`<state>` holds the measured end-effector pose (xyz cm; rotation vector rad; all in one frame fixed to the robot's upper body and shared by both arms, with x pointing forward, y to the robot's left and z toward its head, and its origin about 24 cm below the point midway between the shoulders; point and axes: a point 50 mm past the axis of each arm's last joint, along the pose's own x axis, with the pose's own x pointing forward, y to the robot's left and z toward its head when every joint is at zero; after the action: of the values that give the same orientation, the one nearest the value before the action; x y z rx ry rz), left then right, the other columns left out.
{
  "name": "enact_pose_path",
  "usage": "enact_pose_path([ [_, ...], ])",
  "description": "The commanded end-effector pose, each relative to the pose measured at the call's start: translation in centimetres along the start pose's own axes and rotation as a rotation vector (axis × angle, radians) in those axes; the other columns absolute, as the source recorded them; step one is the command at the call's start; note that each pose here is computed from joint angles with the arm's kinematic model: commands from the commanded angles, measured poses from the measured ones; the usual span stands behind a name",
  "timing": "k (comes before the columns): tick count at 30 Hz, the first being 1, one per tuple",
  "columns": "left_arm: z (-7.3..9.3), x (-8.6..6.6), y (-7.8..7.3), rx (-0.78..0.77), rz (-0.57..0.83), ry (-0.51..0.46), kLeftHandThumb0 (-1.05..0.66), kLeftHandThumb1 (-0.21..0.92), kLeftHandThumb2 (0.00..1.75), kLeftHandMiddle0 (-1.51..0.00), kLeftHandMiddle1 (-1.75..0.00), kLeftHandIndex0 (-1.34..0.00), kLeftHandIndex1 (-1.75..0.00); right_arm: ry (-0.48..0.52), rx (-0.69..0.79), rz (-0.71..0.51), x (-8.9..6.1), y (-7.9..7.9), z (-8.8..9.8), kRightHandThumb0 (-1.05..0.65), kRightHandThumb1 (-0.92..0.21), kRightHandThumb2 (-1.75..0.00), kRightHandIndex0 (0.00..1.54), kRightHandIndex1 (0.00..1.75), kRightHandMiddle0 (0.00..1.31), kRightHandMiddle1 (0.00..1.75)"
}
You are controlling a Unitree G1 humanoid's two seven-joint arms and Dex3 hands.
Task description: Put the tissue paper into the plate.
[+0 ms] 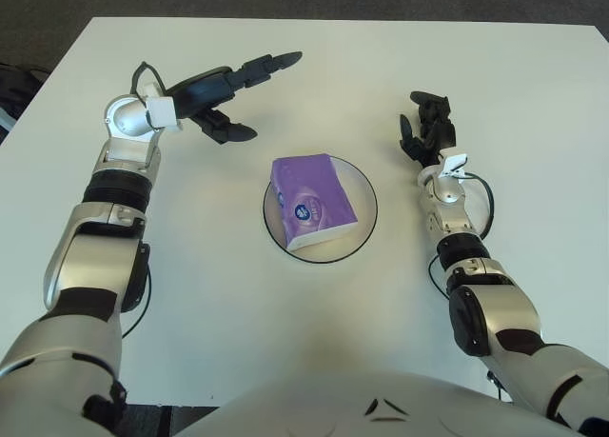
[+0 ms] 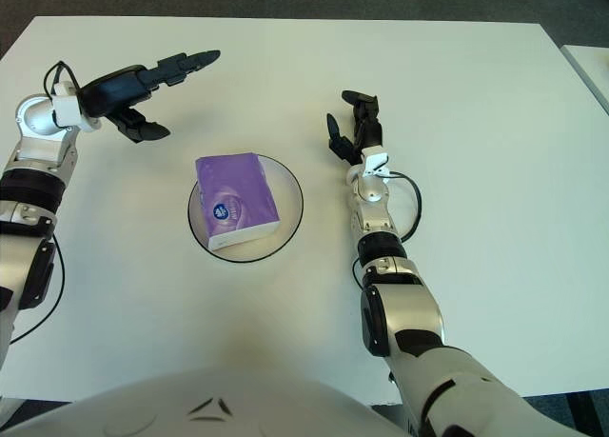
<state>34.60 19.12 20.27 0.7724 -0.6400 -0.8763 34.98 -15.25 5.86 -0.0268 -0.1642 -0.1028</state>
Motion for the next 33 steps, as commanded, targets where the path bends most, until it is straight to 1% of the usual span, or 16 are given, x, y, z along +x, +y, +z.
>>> enact_pose_path([
  [1,-0.4,-0.5,1.4,0.039,0.066,0.052,-0.92,0.92,0.77,-0.09,-0.03,0.00,0.00,0.349,-0.018,-0.003,-4.8,-0.4,-7.0,-0.59,-0.82,-0.55,0.37,0.21,0.03,1.10],
  [2,-0.8,-0.9,1.6,0.056,0.093,0.102,-0.91,0.92,0.78,-0.10,-0.03,0.00,0.00,0.349,-0.018,-0.003,-4.8,-0.4,-7.0,-0.59,-0.82,-0.55,0.37,0.21,0.03,1.10],
  [4,-1.4,-1.3,1.6,0.078,0.131,0.162,-0.85,0.92,0.84,-0.12,-0.04,0.00,0.00,0.349,-0.018,-0.003,-4.8,-0.5,-7.0,-0.59,-0.82,-0.55,0.37,0.21,0.03,1.10],
  [6,-1.6,-1.3,1.6,0.086,0.152,0.186,-0.82,0.92,0.86,-0.13,-0.04,0.00,0.00,0.349,-0.018,-0.003,-4.8,-0.5,-7.0,-0.59,-0.82,-0.55,0.37,0.21,0.03,1.10],
  [11,-2.2,-1.3,1.4,0.083,0.256,0.234,-0.74,0.92,0.91,-0.14,-0.03,0.00,0.00,0.350,-0.018,-0.003,-4.8,-0.5,-7.0,-0.59,-0.82,-0.55,0.37,0.21,0.03,1.10],
  [13,-2.5,-1.3,1.1,0.065,0.299,0.250,-0.70,0.92,0.94,-0.14,-0.03,0.00,0.00,0.350,-0.018,-0.003,-4.8,-0.5,-7.0,-0.59,-0.82,-0.55,0.37,0.21,0.03,1.10],
  [18,-3.7,-1.5,-0.4,0.009,0.399,0.315,-0.65,0.92,0.99,-0.13,-0.02,0.00,0.00,0.349,-0.018,-0.003,-4.9,-0.5,-7.0,-0.59,-0.82,-0.55,0.37,0.21,0.03,1.10],
  [23,-4.8,-1.4,-1.1,-0.022,0.518,0.423,-0.66,0.92,1.03,-0.09,0.00,0.00,0.00,0.348,-0.018,-0.003,-4.9,-0.6,-7.0,-0.59,-0.82,-0.55,0.37,0.21,0.03,1.10],
  [27,-5.2,-1.2,-1.8,-0.038,0.578,0.462,-0.68,0.92,1.02,-0.08,0.00,-0.02,-0.01,0.346,-0.018,-0.003,-5.0,-0.6,-7.0,-0.59,-0.82,-0.55,0.37,0.21,0.03,1.10],
  [30,-5.5,-1.1,-2.8,-0.070,0.620,0.478,-0.70,0.92,0.98,-0.09,0.00,-0.05,-0.03,0.345,-0.018,-0.004,-5.0,-0.5,-7.0,-0.59,-0.82,-0.55,0.37,0.21,0.03,1.10],
  [31,-5.5,-1.1,-3.1,-0.078,0.629,0.483,-0.71,0.92,0.95,-0.09,0.00,-0.03,-0.11,0.344,-0.017,-0.003,-5.0,-0.5,-7.0,-0.59,-0.82,-0.55,0.37,0.21,0.03,1.10],
  [33,-5.7,-1.2,-3.6,-0.090,0.643,0.491,-0.72,0.92,0.91,-0.09,-0.01,-0.01,-0.21,0.343,-0.017,-0.003,-5.1,-0.5,-7.0,-0.59,-0.82,-0.55,0.37,0.21,0.03,1.10],
])
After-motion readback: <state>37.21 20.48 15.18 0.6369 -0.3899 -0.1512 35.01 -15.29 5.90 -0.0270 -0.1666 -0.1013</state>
